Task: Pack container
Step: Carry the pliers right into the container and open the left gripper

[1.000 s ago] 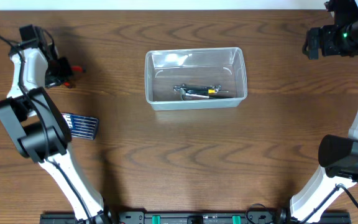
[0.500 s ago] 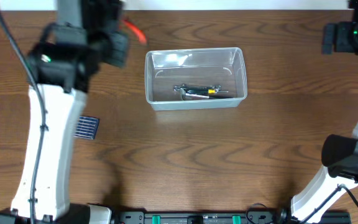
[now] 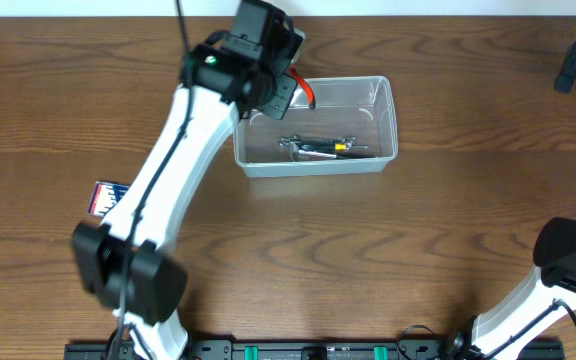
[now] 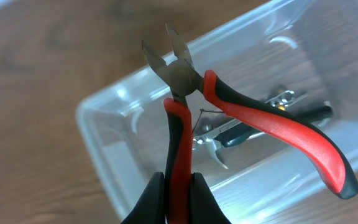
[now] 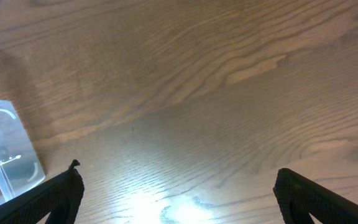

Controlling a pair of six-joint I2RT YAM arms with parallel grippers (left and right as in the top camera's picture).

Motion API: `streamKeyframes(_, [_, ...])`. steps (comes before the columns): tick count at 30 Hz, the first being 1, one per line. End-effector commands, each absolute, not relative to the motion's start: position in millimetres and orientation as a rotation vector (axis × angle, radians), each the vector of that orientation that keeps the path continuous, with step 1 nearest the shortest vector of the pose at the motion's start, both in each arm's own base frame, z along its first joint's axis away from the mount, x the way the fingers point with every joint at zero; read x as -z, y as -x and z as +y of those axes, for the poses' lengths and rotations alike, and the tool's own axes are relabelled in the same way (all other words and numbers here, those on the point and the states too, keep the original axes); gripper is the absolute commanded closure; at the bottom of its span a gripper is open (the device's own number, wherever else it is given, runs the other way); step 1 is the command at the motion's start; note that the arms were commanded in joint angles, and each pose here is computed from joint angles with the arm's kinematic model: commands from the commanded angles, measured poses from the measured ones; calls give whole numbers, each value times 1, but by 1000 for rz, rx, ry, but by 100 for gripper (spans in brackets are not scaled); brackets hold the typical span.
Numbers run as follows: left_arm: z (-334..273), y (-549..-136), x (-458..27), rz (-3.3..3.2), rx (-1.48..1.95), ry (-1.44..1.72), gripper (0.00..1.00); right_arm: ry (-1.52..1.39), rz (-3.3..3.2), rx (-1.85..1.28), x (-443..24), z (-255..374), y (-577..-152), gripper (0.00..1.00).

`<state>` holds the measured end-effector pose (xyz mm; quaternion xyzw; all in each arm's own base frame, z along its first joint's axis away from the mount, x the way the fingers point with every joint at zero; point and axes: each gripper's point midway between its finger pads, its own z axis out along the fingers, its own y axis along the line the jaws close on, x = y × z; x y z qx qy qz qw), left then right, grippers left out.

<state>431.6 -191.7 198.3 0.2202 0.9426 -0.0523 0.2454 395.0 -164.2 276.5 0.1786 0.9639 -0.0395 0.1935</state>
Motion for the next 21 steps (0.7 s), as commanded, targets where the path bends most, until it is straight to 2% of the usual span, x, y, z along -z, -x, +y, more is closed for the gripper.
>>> streamKeyframes(1, [-191, -435, -167, 2690, 168, -406, 95, -517, 2700, 86, -277, -162, -395, 1])
streamKeyframes(15, [-188, -436, -93, 2868, 118, -293, 94, -501, 2705, 90, -277, -162, -394, 1])
streamKeyframes(21, [-158, -427, -73, 2954, -28, -260, 94, -497, 2706, 91, -277, -163, -394, 1])
